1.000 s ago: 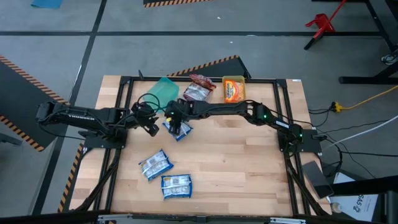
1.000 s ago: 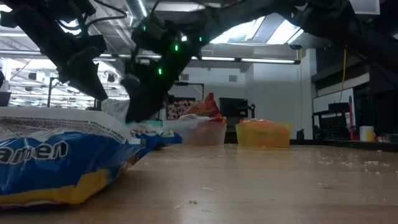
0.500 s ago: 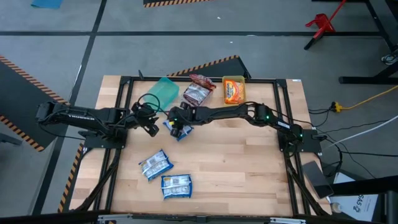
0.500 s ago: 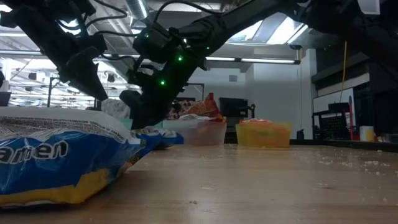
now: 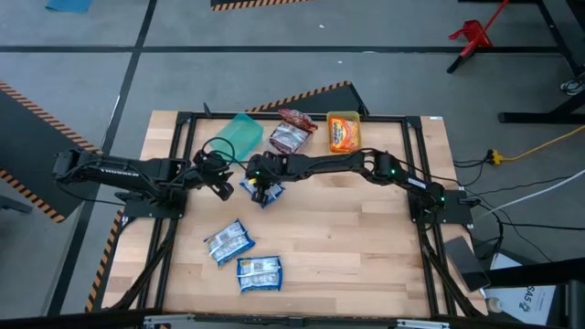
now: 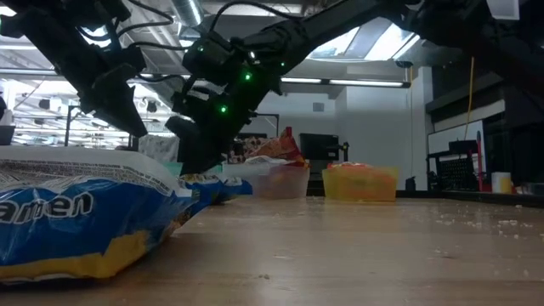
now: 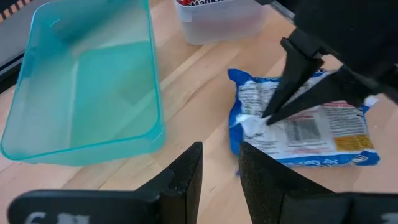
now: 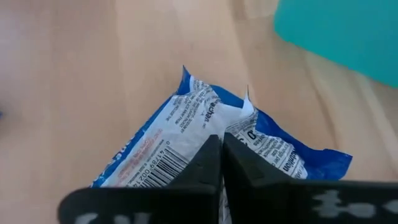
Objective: Sort Maruchan noodles
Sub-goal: Put the top blue noodle pack into the blue bin
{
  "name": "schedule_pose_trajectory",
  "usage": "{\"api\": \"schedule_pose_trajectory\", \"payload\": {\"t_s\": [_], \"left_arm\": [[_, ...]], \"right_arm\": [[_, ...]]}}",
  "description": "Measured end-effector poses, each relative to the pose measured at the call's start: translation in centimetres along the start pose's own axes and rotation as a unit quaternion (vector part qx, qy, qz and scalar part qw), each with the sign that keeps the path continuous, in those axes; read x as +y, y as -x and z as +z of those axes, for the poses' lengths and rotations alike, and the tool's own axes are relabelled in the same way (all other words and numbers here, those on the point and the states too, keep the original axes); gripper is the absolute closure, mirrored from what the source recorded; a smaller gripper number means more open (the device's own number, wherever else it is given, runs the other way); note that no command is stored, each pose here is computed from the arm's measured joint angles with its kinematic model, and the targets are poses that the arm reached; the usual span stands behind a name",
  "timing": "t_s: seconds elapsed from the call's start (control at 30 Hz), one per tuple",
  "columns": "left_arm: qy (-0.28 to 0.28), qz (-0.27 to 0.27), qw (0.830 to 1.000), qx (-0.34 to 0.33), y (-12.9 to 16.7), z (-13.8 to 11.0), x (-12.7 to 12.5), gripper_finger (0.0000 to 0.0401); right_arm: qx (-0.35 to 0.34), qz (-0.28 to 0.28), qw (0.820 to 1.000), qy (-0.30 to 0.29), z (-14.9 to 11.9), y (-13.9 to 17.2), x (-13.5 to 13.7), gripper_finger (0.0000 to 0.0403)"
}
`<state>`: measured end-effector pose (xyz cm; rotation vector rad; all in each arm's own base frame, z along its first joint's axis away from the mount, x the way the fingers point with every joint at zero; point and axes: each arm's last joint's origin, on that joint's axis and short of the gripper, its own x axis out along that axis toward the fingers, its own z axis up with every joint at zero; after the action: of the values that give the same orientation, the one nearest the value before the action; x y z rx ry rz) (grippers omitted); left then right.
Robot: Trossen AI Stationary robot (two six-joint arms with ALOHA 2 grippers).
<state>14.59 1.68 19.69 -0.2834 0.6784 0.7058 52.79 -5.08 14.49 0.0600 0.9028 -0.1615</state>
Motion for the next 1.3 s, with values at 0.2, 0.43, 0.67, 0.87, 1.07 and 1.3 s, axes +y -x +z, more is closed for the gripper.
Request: {"api": "schedule_pose_trajectory", "payload": {"t_s": [0.2, 0.43, 0.67, 0.87, 1.07, 1.3], "left_arm": [[0.002, -0.01, 1.0, 0.0, 0.1, 0.0, 0.0, 0.0305], [0.012, -0.044, 0.999, -0.009, 0.9, 0.3, 0.2, 0.0305], [0.007, -0.051, 0.998, -0.019, 1.4, 0.3, 0.5, 0.0305], [-0.064, -0.057, 0.996, -0.009, 1.1, 0.2, 0.3, 0.0297], [-0.105, -0.097, 0.989, -0.029, -0.2, -0.3, -0.4, 0.0265], [-0.106, -0.069, 0.992, 0.002, -2.8, -2.1, 0.3, 0.0242]], "right_arm": [[-0.036, 0.001, 0.999, 0.009, 2.1, 2.9, -0.3, 0.0403], [-0.048, -0.02, 0.999, 0.014, 3.0, 4.6, -1.3, 0.0403], [-0.043, 0.005, 0.999, 0.014, 3.1, 5.2, -1.1, 0.0395], [-0.026, 0.022, 0.999, 0.021, 2.8, 5.5, -1.0, 0.0331], [-0.027, 0.078, 0.996, 0.021, 2.9, 5.7, -0.7, 0.0239], [0.031, 0.118, 0.992, 0.033, 2.4, 8.0, -0.5, 0.0189]]}}
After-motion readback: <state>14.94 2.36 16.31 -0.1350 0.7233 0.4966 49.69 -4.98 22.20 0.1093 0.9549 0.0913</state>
